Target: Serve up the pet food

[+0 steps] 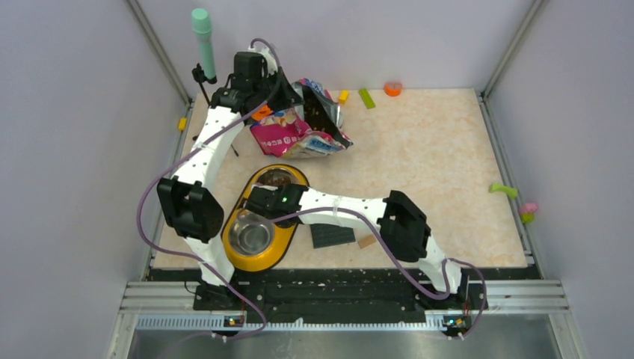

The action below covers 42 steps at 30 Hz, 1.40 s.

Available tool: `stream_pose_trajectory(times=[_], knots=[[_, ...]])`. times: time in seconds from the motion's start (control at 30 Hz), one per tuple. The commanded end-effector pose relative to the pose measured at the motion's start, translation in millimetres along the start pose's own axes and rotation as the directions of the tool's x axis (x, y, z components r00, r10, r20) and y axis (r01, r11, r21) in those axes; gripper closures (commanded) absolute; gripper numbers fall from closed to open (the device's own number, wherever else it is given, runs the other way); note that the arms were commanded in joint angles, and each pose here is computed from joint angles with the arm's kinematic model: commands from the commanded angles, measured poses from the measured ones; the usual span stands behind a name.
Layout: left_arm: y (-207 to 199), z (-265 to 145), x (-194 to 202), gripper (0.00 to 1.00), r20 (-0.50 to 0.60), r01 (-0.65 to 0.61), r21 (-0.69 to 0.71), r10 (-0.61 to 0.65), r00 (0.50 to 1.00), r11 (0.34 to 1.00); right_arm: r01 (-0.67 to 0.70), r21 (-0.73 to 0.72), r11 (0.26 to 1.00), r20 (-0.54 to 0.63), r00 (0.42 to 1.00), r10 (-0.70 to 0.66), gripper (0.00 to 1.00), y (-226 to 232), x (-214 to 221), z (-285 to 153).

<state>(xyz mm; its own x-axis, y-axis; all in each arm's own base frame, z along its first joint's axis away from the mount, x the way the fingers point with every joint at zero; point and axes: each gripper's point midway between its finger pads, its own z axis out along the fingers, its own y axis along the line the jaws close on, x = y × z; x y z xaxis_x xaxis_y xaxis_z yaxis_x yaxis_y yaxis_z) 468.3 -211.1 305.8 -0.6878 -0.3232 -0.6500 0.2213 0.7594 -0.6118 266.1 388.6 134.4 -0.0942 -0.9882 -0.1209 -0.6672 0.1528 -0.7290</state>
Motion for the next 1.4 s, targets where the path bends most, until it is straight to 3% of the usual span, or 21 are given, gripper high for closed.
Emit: stream_pose_trajectory(times=[0.0, 0.63, 1.07, 1.37], knots=[[-44, -46, -49, 1.0, 0.191, -0.082, 0.111, 0.06, 0.98, 0.99, 0.034, 0.089, 0.995, 0.013, 0.999, -0.035, 1.0, -8, -7, -8], [-46, -54, -43, 1.0, 0.197, -0.081, 0.13, 0.055, 0.979, 0.988, 0.163, 0.253, 0.954, 0.012, 0.985, -0.172, 1.0, -15, -15, -16], [-51, -58, -38, 1.0, 0.202, -0.075, 0.162, 0.041, 0.979, 0.984, 0.228, 0.273, 0.935, -0.021, 0.973, -0.231, 1.0, -16, 0, -16], [-56, -63, -39, 1.0, 0.212, -0.078, 0.181, 0.039, 0.976, 0.98, 0.189, 0.287, 0.939, 0.005, 0.98, -0.199, 1.0, -22, -9, -20]])
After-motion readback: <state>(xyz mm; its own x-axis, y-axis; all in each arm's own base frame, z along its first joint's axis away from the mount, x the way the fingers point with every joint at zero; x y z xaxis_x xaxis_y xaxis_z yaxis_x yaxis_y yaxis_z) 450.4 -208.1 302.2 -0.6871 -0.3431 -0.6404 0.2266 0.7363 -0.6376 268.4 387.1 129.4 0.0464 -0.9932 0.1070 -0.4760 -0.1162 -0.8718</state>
